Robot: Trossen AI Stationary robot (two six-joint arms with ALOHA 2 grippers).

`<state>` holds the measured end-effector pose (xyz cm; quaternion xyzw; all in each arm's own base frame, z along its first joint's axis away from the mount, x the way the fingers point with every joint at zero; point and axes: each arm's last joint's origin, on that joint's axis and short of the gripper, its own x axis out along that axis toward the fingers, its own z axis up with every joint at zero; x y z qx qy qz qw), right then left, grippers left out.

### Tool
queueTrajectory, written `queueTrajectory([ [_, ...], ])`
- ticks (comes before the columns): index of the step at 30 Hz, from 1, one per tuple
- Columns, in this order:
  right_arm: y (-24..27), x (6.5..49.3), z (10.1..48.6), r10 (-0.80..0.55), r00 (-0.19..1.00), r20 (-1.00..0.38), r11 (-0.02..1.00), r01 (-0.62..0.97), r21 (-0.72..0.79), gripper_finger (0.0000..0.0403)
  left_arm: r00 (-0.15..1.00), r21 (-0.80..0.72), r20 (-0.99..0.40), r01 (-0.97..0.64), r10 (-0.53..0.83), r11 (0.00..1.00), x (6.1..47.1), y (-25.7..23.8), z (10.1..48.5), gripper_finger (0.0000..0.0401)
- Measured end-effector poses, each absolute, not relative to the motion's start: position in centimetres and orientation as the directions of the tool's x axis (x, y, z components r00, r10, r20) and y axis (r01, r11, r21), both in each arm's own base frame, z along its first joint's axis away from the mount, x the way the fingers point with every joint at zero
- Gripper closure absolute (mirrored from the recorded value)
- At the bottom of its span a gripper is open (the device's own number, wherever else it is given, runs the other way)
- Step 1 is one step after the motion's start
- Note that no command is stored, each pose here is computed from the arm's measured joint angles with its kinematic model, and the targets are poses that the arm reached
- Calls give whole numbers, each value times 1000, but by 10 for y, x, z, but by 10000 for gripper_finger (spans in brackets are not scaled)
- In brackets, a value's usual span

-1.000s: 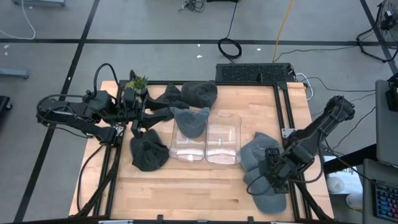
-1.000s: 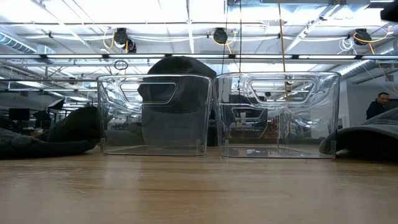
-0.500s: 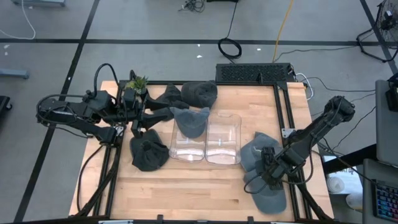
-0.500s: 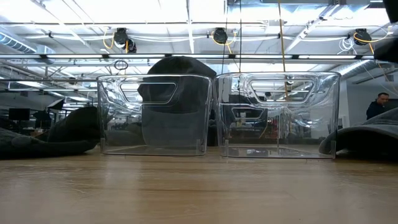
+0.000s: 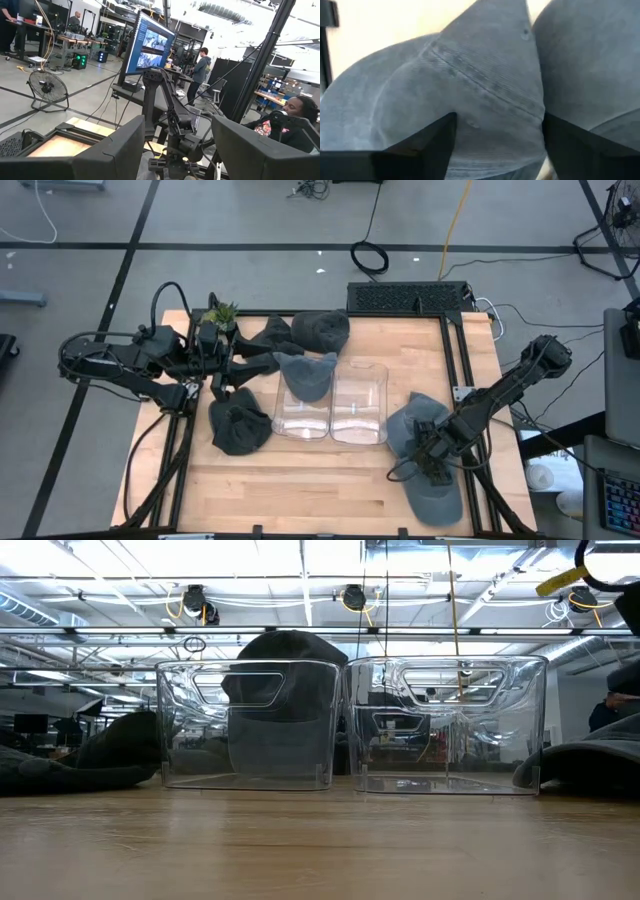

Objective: Pick & Place hat
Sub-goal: Put the bottom gray cap into the left transparent bin

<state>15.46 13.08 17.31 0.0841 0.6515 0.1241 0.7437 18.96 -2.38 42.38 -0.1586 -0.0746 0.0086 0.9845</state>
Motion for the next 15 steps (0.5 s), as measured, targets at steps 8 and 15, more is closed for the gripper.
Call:
queueTrajectory([
  [8, 130, 153, 172, 302, 105, -947, 952, -75, 295, 287, 989, -313, 145, 7, 40, 950, 190, -24, 424, 162],
  [15, 133, 152, 172, 373, 41, -927, 927, -55, 371, 393, 989, -311, 145, 7, 41, 950, 190, -24, 424, 162],
])
